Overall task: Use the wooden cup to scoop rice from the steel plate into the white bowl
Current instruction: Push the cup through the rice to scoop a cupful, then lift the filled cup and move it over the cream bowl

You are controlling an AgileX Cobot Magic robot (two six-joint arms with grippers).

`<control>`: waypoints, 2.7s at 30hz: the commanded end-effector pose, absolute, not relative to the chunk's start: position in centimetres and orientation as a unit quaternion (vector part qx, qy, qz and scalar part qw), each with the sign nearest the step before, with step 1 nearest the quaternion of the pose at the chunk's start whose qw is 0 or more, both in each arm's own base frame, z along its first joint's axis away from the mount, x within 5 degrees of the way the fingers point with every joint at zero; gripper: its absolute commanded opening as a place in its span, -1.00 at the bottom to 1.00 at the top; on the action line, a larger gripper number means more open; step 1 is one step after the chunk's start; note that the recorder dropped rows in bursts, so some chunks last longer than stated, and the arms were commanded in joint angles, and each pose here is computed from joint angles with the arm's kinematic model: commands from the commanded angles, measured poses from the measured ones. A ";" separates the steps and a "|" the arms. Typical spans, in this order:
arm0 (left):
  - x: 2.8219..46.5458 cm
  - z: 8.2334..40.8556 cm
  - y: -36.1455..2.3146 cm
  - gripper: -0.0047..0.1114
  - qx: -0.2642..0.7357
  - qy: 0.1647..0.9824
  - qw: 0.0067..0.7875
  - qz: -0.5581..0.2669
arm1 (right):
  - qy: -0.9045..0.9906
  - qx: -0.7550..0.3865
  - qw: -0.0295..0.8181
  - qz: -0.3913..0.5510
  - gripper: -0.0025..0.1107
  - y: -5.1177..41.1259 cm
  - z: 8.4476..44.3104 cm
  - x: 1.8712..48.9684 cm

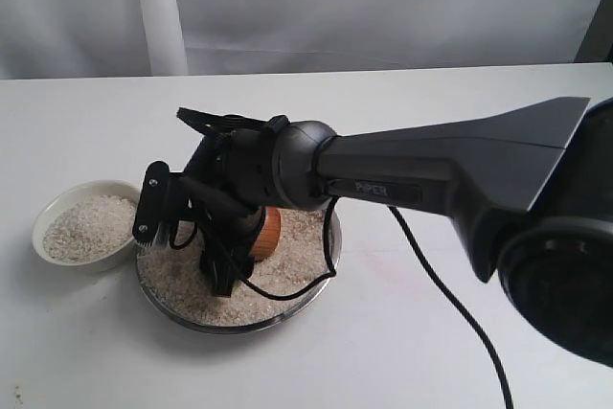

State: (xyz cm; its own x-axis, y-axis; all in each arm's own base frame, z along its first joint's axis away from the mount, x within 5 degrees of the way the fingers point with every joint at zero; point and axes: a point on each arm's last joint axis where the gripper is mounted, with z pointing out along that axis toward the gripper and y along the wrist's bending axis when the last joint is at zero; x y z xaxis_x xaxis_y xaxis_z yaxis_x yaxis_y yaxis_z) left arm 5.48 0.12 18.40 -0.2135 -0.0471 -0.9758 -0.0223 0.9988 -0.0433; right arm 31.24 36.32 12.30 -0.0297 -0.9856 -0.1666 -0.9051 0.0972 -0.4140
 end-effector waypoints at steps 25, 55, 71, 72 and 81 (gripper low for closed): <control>5.5 18.7 0.1 -0.92 -0.023 0.773 0.634 -0.014 | 0.754 -0.596 0.277 0.020 -0.96 35.2 13.6 31.1; 5.5 18.7 0.1 -0.92 -0.023 0.773 0.634 -0.014 | 0.675 -0.501 0.527 0.123 -0.96 30.1 16.6 26.7; 5.5 18.7 0.1 -0.92 -0.023 0.773 0.634 -0.014 | 0.611 -0.610 0.504 0.023 -0.96 36.3 24.7 30.1; 5.5 18.7 0.1 -0.92 -0.023 0.773 0.634 -0.014 | 0.606 -0.614 0.506 0.016 -0.96 37.1 25.1 30.2; 5.5 18.7 0.1 -0.92 -0.023 0.773 0.634 -0.014 | 0.542 -0.685 0.471 -0.122 -0.96 43.4 23.7 31.1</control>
